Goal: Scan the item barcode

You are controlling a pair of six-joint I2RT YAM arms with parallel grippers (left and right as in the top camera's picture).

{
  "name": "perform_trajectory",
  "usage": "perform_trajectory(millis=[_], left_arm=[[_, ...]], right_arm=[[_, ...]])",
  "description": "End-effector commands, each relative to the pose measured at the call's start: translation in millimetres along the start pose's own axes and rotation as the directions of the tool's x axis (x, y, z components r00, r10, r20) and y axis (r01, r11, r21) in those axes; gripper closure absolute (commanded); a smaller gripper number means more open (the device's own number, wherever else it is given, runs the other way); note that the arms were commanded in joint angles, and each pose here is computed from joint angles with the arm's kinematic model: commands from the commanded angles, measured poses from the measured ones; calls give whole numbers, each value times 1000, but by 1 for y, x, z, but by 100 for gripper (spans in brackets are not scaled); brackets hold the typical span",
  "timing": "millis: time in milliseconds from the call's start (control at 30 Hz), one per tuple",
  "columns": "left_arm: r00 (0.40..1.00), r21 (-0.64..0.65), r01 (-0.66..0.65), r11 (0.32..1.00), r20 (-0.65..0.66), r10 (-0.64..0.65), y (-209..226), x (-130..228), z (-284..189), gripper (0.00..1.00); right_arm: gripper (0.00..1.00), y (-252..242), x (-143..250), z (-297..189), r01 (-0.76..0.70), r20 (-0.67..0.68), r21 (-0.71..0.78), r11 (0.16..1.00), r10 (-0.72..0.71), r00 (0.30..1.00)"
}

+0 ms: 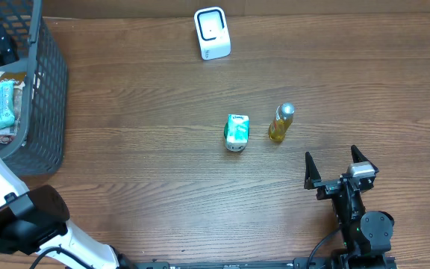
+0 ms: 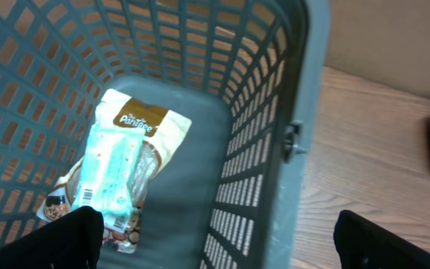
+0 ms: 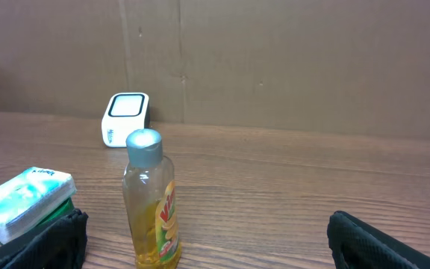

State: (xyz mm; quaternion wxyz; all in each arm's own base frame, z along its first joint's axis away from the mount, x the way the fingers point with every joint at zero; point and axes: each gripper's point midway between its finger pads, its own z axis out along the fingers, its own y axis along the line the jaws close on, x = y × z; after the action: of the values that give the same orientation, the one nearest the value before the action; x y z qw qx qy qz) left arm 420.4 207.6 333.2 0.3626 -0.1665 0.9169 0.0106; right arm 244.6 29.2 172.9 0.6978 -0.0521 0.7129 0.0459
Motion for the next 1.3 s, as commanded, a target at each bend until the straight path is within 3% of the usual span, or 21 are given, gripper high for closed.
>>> perform_trajectory(millis=[0,400,567,1067,1267], left_arm=[[996,31,44,999,76,-47,-13,-9,-38,0],[994,31,88,996,55,-90,-15,-2,-45,0],[995,-30,94,995,39,-93,-5,3,-45,0],[985,-43,71,997,-154,-77,-27,48,-42,0],[981,-77,48,996,-182,-62,-26,52,-34,7]], right_arm=[[0,0,4,1,0,-7,0,1000,0,1000],[0,0,4,1,0,-7,0,1000,0,1000],[0,0,4,1,0,-7,0,1000,0,1000],[0,0,4,1,0,-7,0,1000,0,1000],[0,0,4,1,0,-7,0,1000,0,1000]])
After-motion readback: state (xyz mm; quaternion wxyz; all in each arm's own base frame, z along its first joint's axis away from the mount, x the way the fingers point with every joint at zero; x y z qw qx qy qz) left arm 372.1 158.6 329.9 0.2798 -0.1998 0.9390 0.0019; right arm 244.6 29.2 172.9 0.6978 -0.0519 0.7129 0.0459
